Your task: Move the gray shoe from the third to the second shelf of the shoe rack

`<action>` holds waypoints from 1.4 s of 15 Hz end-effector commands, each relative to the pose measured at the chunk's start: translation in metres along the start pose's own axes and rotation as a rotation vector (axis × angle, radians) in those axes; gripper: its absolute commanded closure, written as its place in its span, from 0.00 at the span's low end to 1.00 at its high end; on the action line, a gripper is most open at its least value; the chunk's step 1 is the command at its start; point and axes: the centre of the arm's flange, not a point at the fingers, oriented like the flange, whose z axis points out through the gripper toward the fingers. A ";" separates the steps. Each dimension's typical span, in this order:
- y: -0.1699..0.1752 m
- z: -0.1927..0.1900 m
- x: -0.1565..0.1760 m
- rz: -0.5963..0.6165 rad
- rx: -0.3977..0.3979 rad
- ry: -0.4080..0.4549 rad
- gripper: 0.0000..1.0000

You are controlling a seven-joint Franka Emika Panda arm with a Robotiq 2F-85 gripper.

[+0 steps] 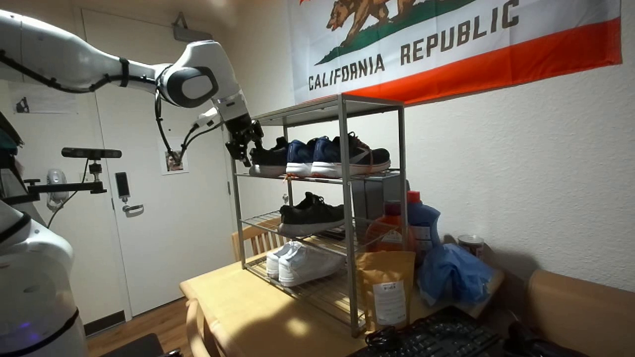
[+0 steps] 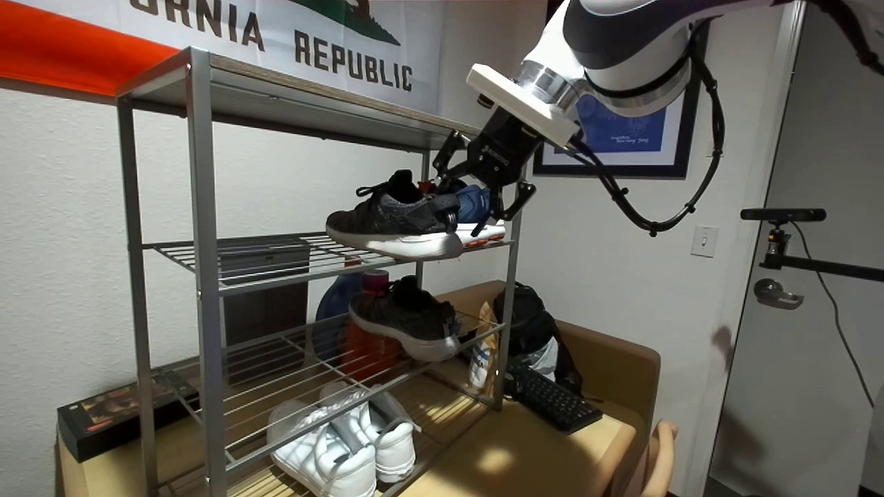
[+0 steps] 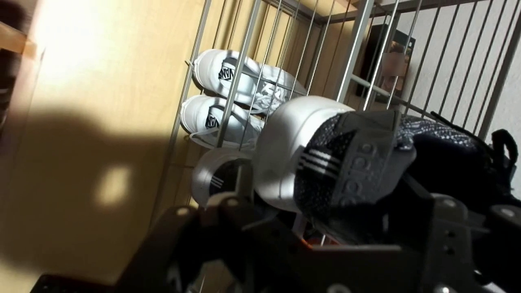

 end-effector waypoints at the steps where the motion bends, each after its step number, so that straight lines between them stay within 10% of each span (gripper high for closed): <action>1: -0.012 -0.008 0.004 0.021 -0.030 -0.003 0.49; 8: -0.009 -0.023 0.011 0.031 -0.039 -0.025 0.97; 21: 0.057 -0.074 0.050 0.108 -0.074 -0.033 0.94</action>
